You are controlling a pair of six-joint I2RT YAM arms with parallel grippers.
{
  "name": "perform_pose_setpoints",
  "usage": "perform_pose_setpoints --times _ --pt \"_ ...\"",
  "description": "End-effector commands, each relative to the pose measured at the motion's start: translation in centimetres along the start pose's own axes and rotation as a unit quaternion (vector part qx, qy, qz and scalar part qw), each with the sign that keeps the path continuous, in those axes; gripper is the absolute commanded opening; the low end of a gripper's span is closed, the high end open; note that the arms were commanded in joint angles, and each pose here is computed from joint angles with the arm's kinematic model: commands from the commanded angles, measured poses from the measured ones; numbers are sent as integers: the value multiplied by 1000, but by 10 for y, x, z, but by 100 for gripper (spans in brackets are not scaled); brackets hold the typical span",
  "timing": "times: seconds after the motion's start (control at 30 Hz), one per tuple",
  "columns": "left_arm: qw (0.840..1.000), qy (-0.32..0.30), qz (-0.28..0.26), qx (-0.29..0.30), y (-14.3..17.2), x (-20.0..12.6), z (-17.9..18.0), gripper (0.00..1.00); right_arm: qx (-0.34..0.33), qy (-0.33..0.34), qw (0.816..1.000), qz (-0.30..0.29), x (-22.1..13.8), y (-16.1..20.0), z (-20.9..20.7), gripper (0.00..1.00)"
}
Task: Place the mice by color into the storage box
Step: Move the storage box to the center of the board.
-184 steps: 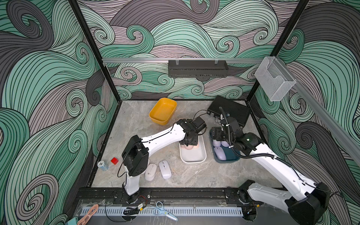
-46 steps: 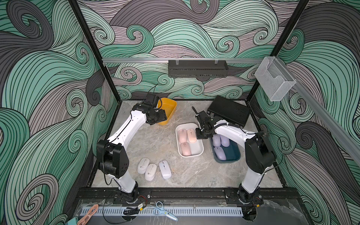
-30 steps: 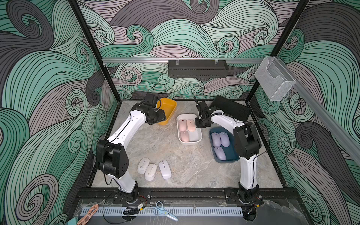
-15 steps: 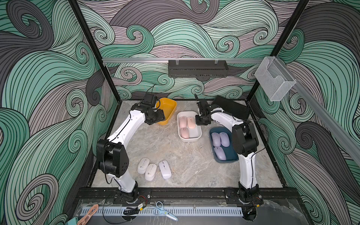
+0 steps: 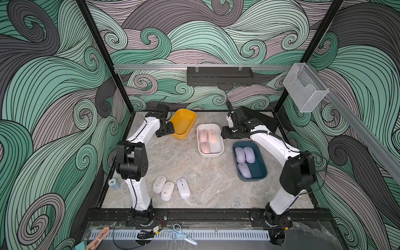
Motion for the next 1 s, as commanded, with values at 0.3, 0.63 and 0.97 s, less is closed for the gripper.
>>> perform_pose_setpoints --times 0.3,0.63,0.97 --pt "994 -69 -16 88 -55 54 -2 64 -11 -9 1000 -22 -48 47 -14 72" --pt "993 -48 -20 102 -84 83 0 64 -23 -3 999 -38 -60 55 -18 75" --pt "993 -32 -8 116 -81 92 -1 52 -17 -16 999 -47 -67 55 -16 74"
Point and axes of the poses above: each gripper's point midway between its finger pads, its own x axis out along the fingers, its own z axis along the line the jaws close on, y = z × x, the point moved 10 cm from there along -x, back along the fingers, and after that the axes turned 3 degrees about x, right-handed, at the moved point
